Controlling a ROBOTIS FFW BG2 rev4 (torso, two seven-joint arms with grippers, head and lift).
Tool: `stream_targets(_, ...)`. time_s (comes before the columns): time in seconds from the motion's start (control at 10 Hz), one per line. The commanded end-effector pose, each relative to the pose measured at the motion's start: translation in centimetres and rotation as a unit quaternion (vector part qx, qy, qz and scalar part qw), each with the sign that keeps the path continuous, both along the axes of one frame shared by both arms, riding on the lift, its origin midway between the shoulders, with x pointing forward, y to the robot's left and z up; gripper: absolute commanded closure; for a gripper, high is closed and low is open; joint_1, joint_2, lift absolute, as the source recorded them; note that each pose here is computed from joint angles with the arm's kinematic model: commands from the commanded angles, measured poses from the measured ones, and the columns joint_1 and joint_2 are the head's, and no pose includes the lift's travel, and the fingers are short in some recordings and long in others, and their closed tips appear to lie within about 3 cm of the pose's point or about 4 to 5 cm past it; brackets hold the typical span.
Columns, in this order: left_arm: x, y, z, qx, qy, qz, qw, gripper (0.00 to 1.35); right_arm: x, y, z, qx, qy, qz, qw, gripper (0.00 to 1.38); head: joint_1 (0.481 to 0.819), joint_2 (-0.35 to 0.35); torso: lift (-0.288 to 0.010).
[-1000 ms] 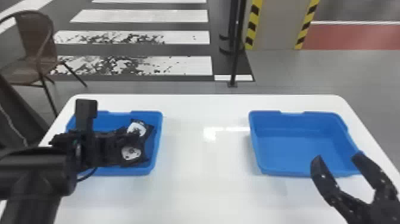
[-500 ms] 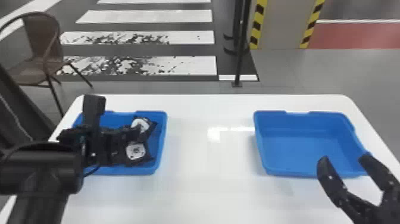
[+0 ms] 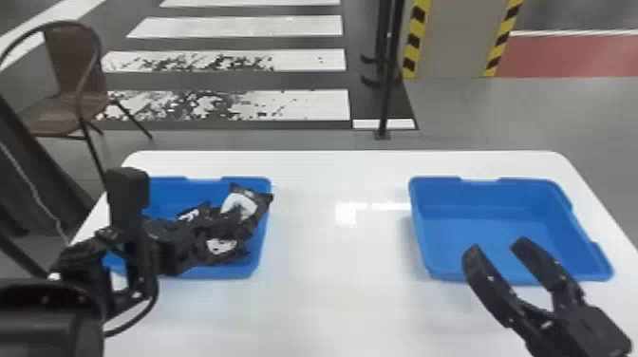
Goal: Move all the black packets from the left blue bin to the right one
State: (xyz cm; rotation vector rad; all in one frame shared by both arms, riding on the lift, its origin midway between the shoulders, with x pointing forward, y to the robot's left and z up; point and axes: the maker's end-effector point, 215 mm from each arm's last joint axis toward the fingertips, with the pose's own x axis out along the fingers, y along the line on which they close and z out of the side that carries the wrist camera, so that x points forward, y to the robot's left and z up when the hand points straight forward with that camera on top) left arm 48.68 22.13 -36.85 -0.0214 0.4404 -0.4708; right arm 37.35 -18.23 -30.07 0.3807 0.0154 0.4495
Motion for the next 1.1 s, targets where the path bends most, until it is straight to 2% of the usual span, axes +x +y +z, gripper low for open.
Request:
stream_targets(0.0,-2.2,-5.6,2.0,-0.049,-0.024,-0.056,0.997,1.19,0.6,3.9,0.0,0.04,0.022,0.061,0.997,0.18,0.695,0.051,-0.14)
stream_targets(0.2,-4.8,-11.0,2.9,-0.107,-0.021,-0.108,0.9882,1.19,1.2,6.1,-0.5,0.059,0.041,0.099,0.993,0.18,0.695,0.027,-0.14)
stream_targets(0.5,-7.2,-16.6,3.9,-0.151,-0.01,-0.165,0.9747,1.19,2.9,8.2,-1.1,0.08,0.059,0.138,0.985,0.18,0.695,-0.029,-0.14)
stream_targets(0.7,-8.4,-19.6,4.5,-0.166,-0.006,-0.198,0.966,1.19,3.4,9.4,-1.7,0.094,0.076,0.16,0.98,0.18,0.695,-0.065,-0.14)
stream_targets(1.0,-9.0,-20.7,4.6,-0.171,0.0,-0.211,0.9623,1.19,4.2,9.8,-1.7,0.102,0.077,0.168,0.977,0.19,0.695,-0.096,-0.14)
